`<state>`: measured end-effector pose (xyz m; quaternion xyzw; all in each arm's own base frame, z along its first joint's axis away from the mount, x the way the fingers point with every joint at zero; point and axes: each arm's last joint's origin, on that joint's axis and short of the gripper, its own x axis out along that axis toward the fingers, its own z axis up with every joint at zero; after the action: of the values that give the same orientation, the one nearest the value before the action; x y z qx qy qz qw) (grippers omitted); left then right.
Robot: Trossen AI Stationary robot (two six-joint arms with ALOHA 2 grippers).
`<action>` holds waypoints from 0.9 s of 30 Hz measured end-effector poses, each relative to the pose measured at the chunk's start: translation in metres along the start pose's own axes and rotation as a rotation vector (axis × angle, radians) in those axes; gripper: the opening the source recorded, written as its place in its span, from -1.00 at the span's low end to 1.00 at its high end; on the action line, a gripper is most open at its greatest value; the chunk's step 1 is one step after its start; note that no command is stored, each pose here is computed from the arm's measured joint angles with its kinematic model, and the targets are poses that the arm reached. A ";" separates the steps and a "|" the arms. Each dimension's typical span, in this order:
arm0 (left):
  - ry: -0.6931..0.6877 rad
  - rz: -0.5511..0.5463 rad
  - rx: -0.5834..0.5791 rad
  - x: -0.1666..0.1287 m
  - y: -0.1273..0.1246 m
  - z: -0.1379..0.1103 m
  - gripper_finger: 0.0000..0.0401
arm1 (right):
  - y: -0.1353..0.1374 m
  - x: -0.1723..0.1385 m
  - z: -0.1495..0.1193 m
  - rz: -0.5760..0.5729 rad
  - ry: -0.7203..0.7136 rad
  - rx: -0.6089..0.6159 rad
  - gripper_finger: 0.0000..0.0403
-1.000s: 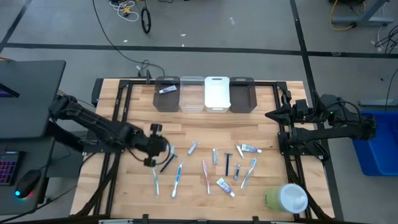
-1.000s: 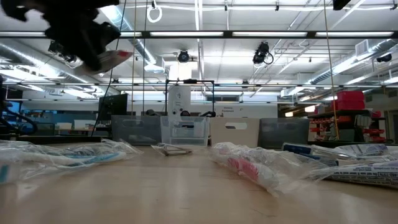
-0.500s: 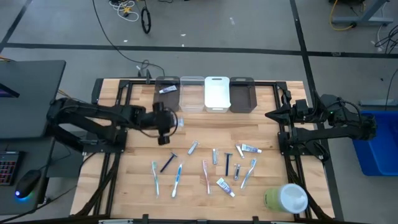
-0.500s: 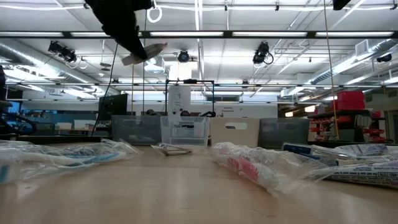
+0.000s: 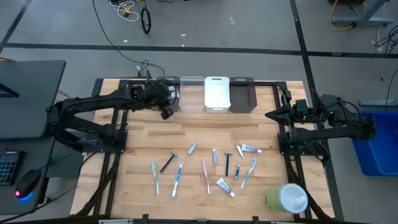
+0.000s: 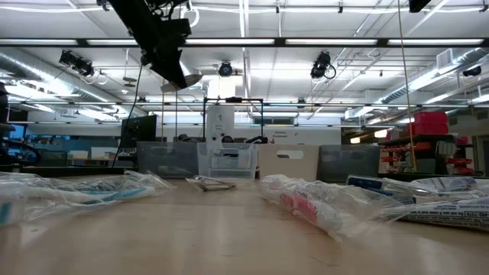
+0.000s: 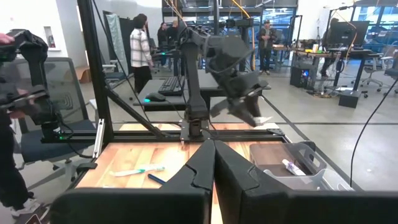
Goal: Pick & Place Travel size toiletries
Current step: Put the white toothpaste into the left black bin
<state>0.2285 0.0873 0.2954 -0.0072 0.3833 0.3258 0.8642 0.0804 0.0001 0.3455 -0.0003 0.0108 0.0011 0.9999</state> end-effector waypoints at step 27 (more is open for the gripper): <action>0.134 0.170 -0.452 0.075 0.073 -0.010 -0.29 | 0.000 0.000 0.000 0.000 0.000 0.000 -0.93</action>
<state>0.2173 0.1841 0.2560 -0.1896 0.3562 0.4735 0.7829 0.0804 0.0001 0.3456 -0.0002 0.0106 0.0011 0.9999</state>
